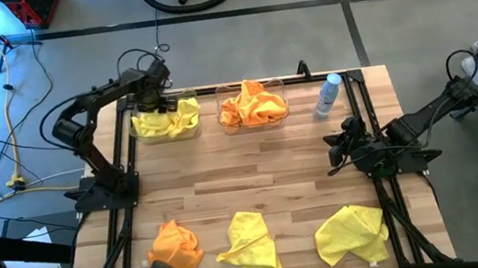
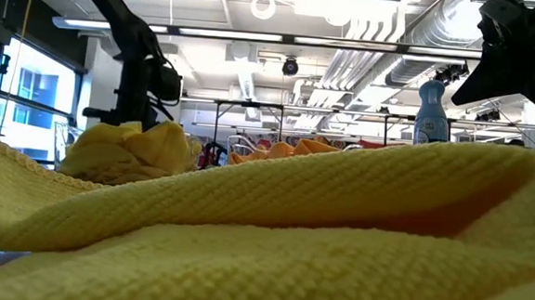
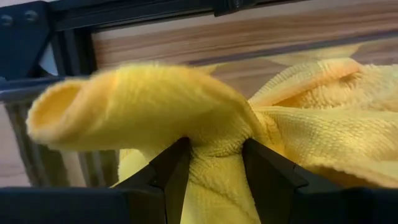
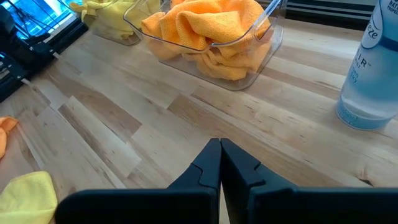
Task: Sort microfiber towel by color & place in baskets
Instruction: Put the yellow microfiber towel into the left transparent bin
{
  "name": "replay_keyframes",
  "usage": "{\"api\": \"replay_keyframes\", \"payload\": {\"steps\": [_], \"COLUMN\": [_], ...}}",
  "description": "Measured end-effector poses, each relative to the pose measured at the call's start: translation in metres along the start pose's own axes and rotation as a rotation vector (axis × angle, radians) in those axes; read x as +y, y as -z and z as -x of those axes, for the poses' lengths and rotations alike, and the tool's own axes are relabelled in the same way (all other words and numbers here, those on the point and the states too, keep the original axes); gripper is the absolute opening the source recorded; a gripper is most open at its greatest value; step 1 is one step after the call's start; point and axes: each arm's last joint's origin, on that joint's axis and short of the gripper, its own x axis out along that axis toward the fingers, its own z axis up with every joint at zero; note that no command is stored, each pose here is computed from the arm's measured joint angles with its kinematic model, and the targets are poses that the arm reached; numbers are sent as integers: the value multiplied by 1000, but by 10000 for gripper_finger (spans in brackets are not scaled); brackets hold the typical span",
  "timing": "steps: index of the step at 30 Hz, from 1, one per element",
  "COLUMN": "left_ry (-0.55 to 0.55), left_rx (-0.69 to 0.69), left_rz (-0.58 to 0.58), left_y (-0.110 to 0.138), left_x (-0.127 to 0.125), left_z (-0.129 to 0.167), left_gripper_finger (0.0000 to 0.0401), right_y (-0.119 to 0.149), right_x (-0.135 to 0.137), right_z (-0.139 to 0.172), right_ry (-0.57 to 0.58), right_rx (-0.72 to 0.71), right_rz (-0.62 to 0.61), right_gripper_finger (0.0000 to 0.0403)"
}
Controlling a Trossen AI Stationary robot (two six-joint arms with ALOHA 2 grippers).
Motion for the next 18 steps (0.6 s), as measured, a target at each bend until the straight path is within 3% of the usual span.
{"api": "replay_keyframes", "payload": {"steps": [8, 18], "left_ry": [11, 132], "left_rx": [-8, -230], "left_rz": [17, 182], "left_y": [-1, 24], "left_x": [0, 22], "left_z": [1, 80], "left_gripper_finger": [139, 139], "right_y": [0, 1], "right_x": [-1, -1], "right_z": [0, 0], "right_ry": [5, 2], "right_rx": [2, 14], "right_rz": [24, 28], "right_gripper_finger": [0, 0]}}
